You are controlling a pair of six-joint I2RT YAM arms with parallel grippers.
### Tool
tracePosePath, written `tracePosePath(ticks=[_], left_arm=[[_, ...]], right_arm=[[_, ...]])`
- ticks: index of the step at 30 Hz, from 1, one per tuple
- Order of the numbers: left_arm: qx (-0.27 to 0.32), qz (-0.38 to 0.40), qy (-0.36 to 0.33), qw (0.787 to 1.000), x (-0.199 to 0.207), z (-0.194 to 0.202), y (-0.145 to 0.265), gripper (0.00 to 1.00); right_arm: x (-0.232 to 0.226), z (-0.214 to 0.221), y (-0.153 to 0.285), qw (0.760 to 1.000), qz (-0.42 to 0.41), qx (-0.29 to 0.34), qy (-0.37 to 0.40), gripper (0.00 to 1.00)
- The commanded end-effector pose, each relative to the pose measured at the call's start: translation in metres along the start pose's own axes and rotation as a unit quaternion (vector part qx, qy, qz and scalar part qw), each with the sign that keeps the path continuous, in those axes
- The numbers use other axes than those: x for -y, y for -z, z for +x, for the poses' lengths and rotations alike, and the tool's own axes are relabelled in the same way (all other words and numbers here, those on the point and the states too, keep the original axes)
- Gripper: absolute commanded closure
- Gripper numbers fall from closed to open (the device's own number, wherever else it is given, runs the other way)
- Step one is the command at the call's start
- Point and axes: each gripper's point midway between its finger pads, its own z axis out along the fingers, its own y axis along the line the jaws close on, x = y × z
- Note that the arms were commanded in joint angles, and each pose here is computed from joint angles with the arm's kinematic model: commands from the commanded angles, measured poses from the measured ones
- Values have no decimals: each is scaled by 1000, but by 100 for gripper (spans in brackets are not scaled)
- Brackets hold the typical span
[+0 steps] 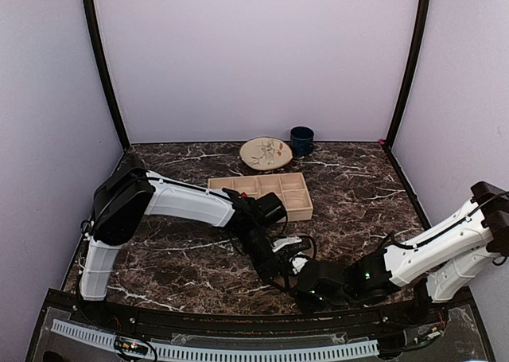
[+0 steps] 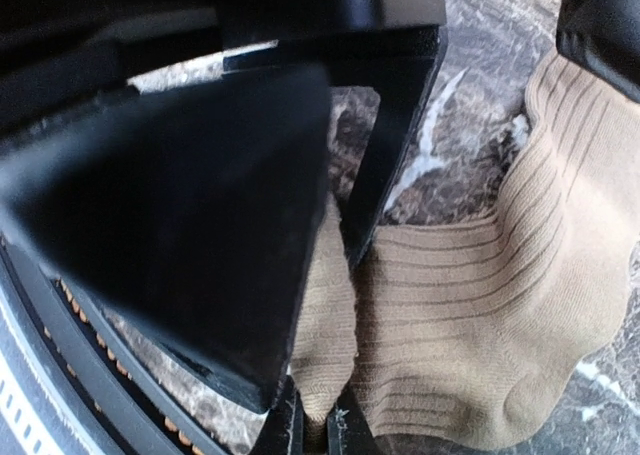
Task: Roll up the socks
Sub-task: Roll the sock at the center of the board.
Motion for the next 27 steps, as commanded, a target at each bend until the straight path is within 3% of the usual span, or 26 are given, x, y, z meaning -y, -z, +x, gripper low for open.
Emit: tracePosePath(ticks=[1,11,27], left_arm=[[-153,-197,108,962,-109,100,-15,41],[-212,-222,120,944,-118,129,-17,41],[-232,-229,147,934,-127,148,-23,38]], right_arm=[[6,3,-6,1000,13,4,-10,96],[10,-9,-11,999,35,23,-21,96],[21,-26,-8,996,48,52,-50,96]])
